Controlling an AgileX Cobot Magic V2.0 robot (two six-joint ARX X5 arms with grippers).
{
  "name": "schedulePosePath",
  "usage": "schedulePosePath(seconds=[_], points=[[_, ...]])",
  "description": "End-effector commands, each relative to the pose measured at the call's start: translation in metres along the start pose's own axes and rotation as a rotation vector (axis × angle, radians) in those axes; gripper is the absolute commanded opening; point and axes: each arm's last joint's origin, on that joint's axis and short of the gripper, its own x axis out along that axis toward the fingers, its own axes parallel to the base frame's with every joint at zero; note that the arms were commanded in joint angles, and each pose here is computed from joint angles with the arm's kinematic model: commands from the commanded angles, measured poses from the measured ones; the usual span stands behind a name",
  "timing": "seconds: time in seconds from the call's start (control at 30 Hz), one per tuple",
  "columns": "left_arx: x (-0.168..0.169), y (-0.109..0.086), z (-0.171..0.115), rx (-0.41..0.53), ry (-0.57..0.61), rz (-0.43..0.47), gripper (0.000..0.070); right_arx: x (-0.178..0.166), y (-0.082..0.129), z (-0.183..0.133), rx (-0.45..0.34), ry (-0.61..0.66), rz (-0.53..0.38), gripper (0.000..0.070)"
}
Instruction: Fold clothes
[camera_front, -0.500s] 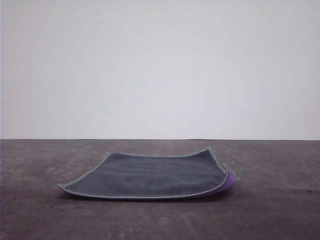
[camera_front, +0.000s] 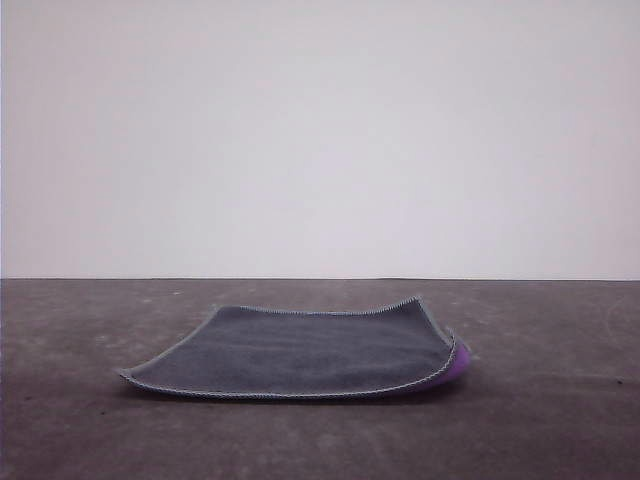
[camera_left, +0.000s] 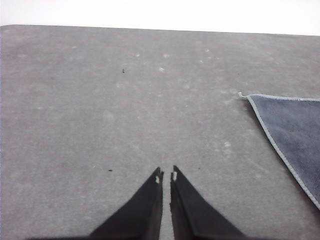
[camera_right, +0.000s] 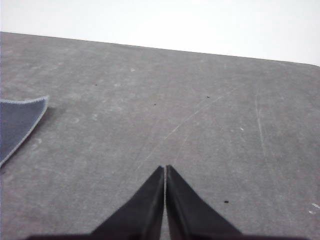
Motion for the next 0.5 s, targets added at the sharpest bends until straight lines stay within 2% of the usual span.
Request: schedulePosePath(seconds=[0.0, 0.47], points=[[0.0023, 0.0005, -0.0066, 0.0, 0.024, 0.004, 0.0024, 0.0003, 0.0001, -0.0002, 0.0, -0.006, 0.001, 0.0], [0.0023, 0.0005, -0.0066, 0.0, 0.024, 0.004, 0.0024, 0.0004, 0.0001, -0.0003, 0.0, -0.006, 0.001, 0.0]])
